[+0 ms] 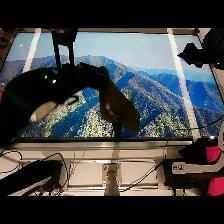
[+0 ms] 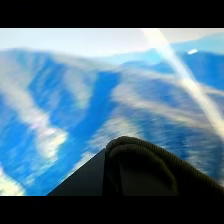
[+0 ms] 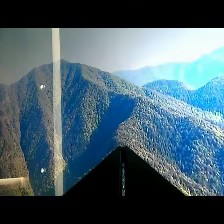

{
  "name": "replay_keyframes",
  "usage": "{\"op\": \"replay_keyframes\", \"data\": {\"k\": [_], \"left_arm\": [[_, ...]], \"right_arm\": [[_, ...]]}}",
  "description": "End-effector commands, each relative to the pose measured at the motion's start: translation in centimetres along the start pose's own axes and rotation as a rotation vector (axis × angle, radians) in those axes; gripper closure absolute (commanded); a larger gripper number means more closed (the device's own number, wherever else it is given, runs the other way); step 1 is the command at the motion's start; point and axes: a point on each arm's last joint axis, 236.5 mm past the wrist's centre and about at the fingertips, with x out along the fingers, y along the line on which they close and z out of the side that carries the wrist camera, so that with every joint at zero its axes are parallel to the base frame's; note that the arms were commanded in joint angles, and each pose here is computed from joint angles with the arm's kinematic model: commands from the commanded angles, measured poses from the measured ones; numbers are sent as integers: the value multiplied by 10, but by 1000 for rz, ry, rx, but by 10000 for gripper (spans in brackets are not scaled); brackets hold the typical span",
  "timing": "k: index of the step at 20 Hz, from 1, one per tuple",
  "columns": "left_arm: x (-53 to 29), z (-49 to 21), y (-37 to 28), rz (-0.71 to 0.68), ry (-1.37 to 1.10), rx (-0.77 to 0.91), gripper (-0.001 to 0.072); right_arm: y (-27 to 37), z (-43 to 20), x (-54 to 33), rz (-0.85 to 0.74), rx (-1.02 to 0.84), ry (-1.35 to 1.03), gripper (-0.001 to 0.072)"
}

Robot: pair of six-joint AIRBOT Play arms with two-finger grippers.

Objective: Fold the clothes and pants, and hang the long-sleeved shirts on hangers.

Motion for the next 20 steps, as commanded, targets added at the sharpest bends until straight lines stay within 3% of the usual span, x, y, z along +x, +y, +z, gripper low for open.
{"op": "replay_keyframes", "data": {"k": [1,5,6,7,8,10,11,12,14,15,16,17,19,20], "left_arm": [[58,-52,115,287,245,-109,684],[116,-113,202,342,440,-256,684],[125,-121,221,355,445,-303,684],[133,-125,244,379,432,-339,684],[137,-129,265,406,422,-368,682],[135,-136,300,452,410,-417,672],[131,-139,312,470,408,-434,487],[126,-140,324,490,402,-459,184],[115,-142,345,525,389,-504,150],[110,-143,354,540,385,-520,150],[104,-146,361,552,389,-542,152],[99,-152,363,553,407,-576,205],[89,-170,356,543,496,-609,672],[87,-172,352,516,527,-553,682]], "right_arm": [[3,-19,-1,11,-1,80,691],[5,-34,-3,21,-1,143,673],[5,-37,-3,22,-1,156,611],[6,-40,-4,24,-1,170,439],[6,-43,-4,26,-2,183,357],[9,-49,-5,32,-5,209,363],[12,-53,-4,38,-18,223,363],[16,-58,-2,44,-39,241,373],[29,-74,4,67,-84,298,376],[37,-87,8,84,-114,342,423],[46,-101,11,104,-147,391,556],[57,-118,13,130,-186,453,690],[80,-157,14,202,-254,594,693],[96,-179,13,274,-270,666,694]]}}
